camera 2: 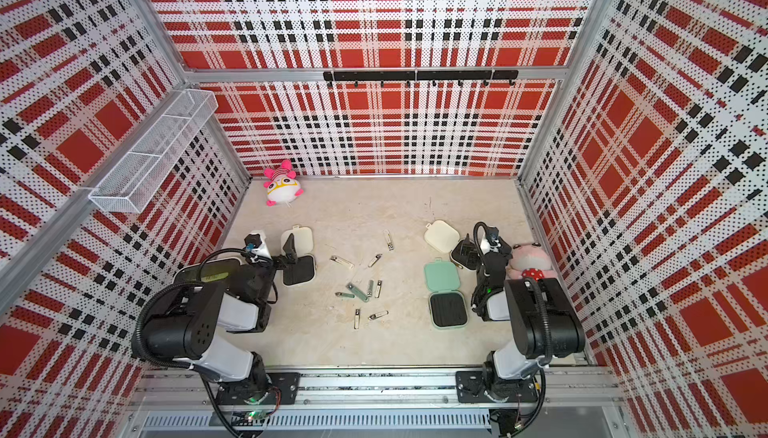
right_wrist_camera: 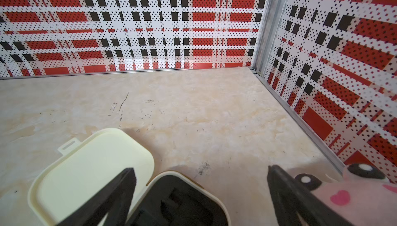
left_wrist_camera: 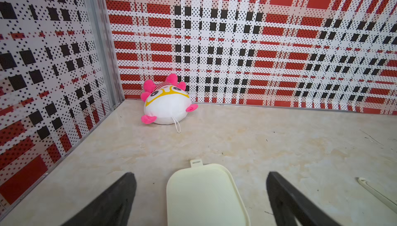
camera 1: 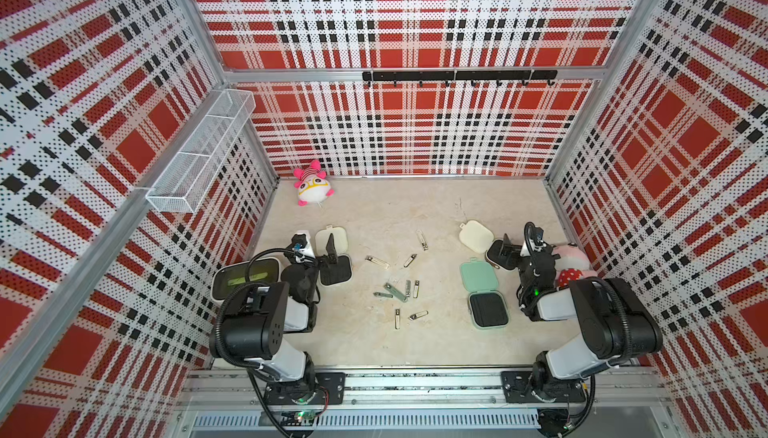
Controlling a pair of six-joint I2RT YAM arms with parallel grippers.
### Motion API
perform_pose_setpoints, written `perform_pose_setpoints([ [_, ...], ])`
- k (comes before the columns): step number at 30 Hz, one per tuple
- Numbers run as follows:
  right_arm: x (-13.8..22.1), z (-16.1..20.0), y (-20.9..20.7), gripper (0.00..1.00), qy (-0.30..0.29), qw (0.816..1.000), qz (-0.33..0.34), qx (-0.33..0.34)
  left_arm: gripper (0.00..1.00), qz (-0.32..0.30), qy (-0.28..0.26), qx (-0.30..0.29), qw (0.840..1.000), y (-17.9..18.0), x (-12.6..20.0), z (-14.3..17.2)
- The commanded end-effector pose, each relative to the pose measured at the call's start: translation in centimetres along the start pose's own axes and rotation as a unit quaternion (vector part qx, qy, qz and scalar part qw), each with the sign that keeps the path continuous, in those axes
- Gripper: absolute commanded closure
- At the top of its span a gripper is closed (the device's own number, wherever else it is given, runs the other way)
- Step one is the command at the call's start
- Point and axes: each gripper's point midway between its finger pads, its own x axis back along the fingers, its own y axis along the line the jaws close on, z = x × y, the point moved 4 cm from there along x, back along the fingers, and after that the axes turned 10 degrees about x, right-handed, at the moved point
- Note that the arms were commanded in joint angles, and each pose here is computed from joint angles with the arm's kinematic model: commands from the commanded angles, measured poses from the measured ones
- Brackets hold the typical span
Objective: Organize nail clipper sets
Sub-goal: Pick up the nail clipper from the center of the board.
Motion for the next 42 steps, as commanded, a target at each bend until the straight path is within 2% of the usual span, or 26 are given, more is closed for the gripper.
perform_pose_setpoints([
  [1,-0.14,-0.78,0.42,0.00,-0.019,1.000,-0.014,0.009,0.02,-0.006,-0.009,-0.007,1.000,0.04,-0.46,-0.45],
  [37,-0.32,-0.78,0.64,0.00,-0.017,1.000,-0.024,0.009,0.02,-0.010,-0.009,-0.006,1.000,0.15,-0.54,-0.41],
  [42,-0.10,-1.01,0.21,0.00,-0.022,1.000,-0.021,0.000,0.02,-0.023,-0.017,0.002,1.000,0.44,-0.53,-1.15],
])
